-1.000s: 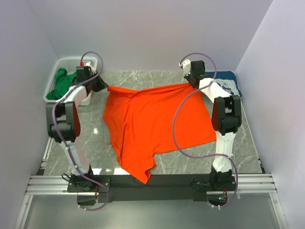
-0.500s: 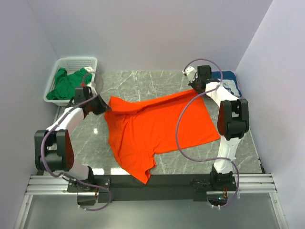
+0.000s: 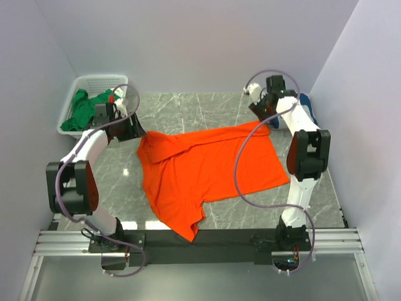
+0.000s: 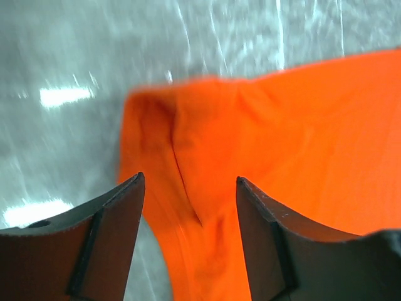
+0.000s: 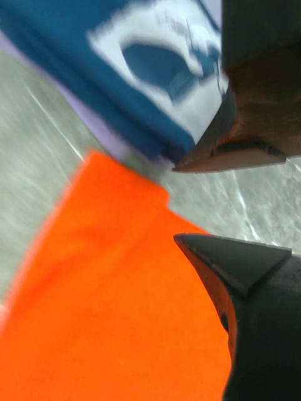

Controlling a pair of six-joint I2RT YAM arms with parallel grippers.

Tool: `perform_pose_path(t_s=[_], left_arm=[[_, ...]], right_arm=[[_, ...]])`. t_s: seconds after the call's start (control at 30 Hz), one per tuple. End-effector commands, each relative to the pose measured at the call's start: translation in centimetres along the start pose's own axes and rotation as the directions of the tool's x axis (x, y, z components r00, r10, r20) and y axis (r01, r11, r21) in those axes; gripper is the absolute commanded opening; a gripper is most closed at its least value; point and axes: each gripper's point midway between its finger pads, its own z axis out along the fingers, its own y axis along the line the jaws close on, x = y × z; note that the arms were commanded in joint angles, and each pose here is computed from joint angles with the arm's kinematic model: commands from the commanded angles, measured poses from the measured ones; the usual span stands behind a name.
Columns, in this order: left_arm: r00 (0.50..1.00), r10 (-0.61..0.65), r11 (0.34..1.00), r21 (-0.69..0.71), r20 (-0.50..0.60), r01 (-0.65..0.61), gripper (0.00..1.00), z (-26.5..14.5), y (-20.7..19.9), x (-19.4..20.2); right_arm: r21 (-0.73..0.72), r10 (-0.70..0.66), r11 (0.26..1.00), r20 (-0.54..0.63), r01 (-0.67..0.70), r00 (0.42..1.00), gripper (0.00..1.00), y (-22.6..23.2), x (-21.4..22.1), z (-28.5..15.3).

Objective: Fold and stack the t-shirts
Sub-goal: Fold the tshirt

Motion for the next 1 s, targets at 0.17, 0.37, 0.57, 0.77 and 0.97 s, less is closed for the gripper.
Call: perform_pose_path(t_s=[0.17, 0.37, 0.57, 0.77, 0.97], left_arm=[[0.997, 0.057, 0.997, -0.051, -0.045, -0.059, 0.59, 5.7, 3.0, -2.3], [0.993, 0.048, 0.989, -0.134, -0.109, -0.062, 0.51, 6.0, 4.9, 0.0], [0.965, 0.095, 0.974, -0.178, -0.246, -0.141, 0.52, 7.4, 5.9, 3.5], [0.947, 0.112, 0.944, -0.265, -0.300, -0.195, 0.08, 10.1, 9.0, 2.5], [0.963, 0.175, 0.915, -0.328, -0.206, -0.236, 0.01, 12.2, 10.3, -5.0]], right_arm=[[-0.069, 0.119, 0.990, -0.046, -0.122, 0.992, 0.38, 0.1, -3.1, 4.3], [-0.075, 0.083, 0.993, -0.118, -0.092, 0.990, 0.34, 2.2, -1.9, 6.9], [-0.079, 0.076, 0.993, -0.184, -0.092, 0.980, 0.31, 3.4, 0.1, 8.0], [-0.054, 0.096, 0.992, -0.217, -0.110, 0.971, 0.31, 3.2, 0.8, 8.6], [0.034, 0.141, 0.990, -0.223, -0.137, 0.965, 0.31, 1.5, 0.2, 9.3]])
